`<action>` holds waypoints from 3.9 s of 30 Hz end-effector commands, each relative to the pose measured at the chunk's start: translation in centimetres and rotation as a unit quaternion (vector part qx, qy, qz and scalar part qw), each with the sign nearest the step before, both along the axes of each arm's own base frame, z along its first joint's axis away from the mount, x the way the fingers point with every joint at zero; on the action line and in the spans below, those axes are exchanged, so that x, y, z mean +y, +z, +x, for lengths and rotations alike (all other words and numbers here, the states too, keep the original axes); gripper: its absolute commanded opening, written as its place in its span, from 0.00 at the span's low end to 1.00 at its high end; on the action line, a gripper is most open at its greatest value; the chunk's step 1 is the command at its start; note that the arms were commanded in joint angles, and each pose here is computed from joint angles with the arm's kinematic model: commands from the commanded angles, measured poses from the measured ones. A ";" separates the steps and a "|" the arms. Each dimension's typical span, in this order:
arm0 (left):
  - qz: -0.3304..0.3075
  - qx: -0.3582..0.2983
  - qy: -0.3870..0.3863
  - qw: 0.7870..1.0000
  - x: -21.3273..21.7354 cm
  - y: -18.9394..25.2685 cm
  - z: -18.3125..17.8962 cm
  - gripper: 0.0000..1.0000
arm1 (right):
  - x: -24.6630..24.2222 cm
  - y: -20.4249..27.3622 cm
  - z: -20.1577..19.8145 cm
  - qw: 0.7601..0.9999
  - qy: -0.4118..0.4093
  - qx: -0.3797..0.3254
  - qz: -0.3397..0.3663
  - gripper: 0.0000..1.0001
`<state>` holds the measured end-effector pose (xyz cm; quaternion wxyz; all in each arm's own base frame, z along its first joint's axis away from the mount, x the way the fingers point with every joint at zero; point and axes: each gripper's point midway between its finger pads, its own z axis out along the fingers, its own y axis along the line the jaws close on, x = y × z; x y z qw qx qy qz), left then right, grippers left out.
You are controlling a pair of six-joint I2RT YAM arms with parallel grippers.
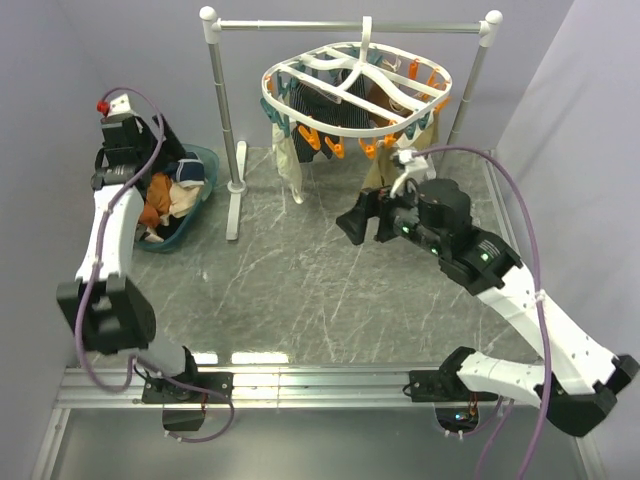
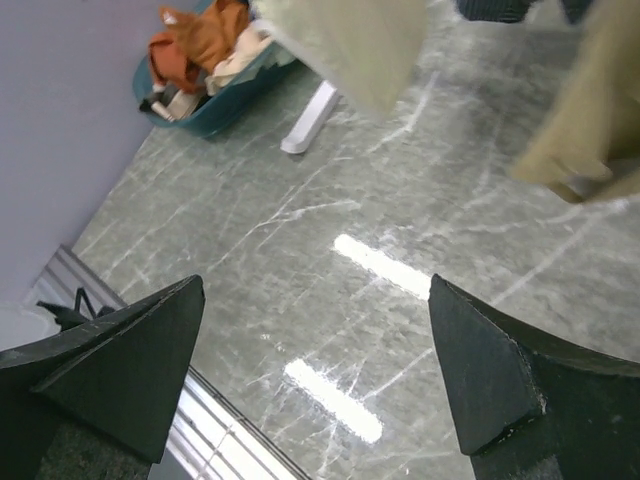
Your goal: Remove the underwear clipped to the hanger
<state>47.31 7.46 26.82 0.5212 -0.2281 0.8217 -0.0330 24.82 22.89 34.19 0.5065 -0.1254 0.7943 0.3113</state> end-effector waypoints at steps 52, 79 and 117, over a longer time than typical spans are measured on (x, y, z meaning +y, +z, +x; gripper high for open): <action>-0.076 -0.104 -0.243 0.961 -14.3 5.5 -15.6 0.99 | 12.6 -0.1 8.9 0.990 -0.062 -0.114 -0.049 0.04; -0.037 -0.202 -0.542 0.815 -32.8 6.9 -22.5 0.99 | 10.7 4.6 -3.2 0.960 0.263 0.037 0.089 0.00; 0.116 -0.123 -0.411 0.896 -36.8 0.9 -22.2 0.00 | 2.9 8.9 -0.1 0.995 0.057 -0.010 0.087 0.85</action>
